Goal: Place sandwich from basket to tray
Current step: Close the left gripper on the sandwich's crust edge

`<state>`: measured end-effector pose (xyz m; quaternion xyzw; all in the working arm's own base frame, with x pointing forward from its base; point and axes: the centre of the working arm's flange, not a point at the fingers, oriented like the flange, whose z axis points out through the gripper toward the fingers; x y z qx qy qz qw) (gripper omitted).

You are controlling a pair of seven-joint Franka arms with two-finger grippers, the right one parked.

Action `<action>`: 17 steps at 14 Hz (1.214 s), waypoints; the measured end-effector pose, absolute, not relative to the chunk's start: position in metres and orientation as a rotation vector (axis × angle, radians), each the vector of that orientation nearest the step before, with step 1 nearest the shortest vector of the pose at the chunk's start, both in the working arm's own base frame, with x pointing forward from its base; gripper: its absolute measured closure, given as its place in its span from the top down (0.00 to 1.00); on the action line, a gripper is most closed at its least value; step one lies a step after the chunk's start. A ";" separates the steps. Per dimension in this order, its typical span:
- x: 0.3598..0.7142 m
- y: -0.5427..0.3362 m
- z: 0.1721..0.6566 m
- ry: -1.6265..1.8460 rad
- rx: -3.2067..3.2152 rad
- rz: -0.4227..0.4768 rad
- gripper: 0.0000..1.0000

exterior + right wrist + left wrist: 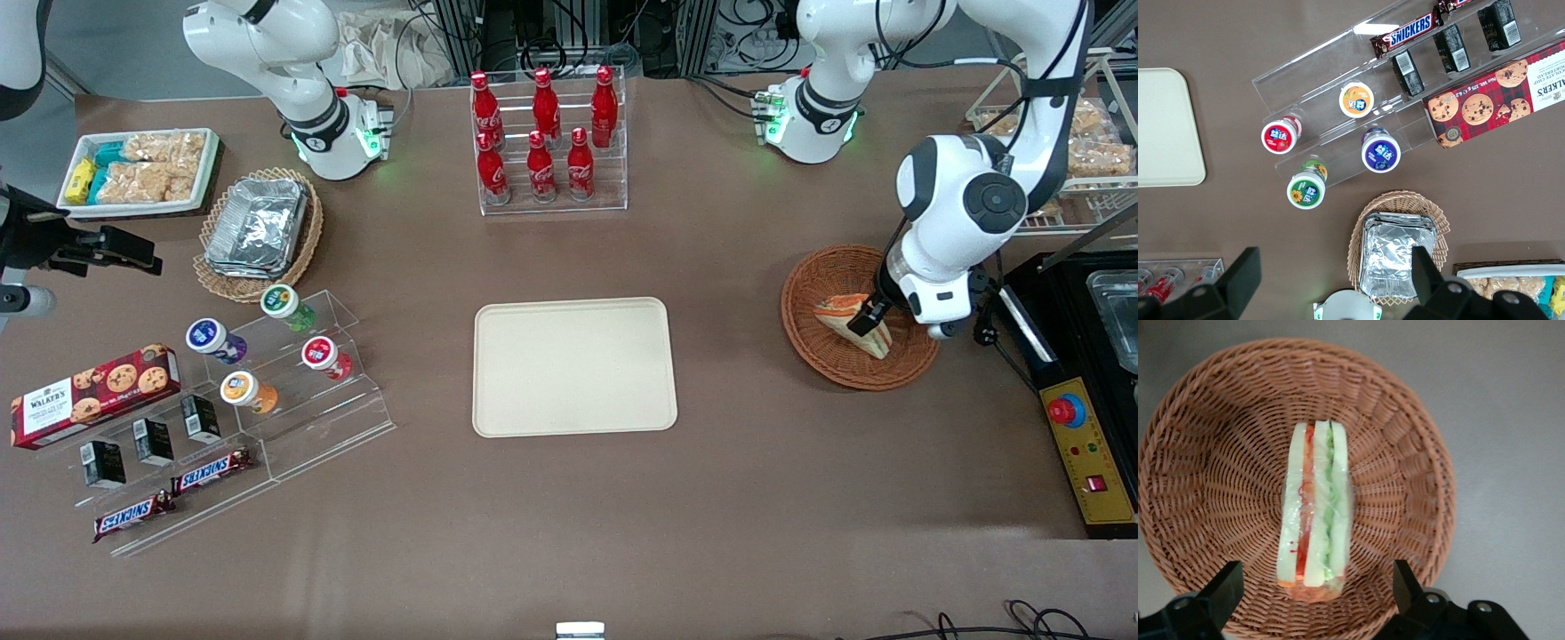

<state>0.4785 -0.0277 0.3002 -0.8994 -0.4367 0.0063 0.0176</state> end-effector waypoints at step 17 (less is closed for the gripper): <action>0.479 -0.024 0.253 -1.376 -2.813 0.003 0.29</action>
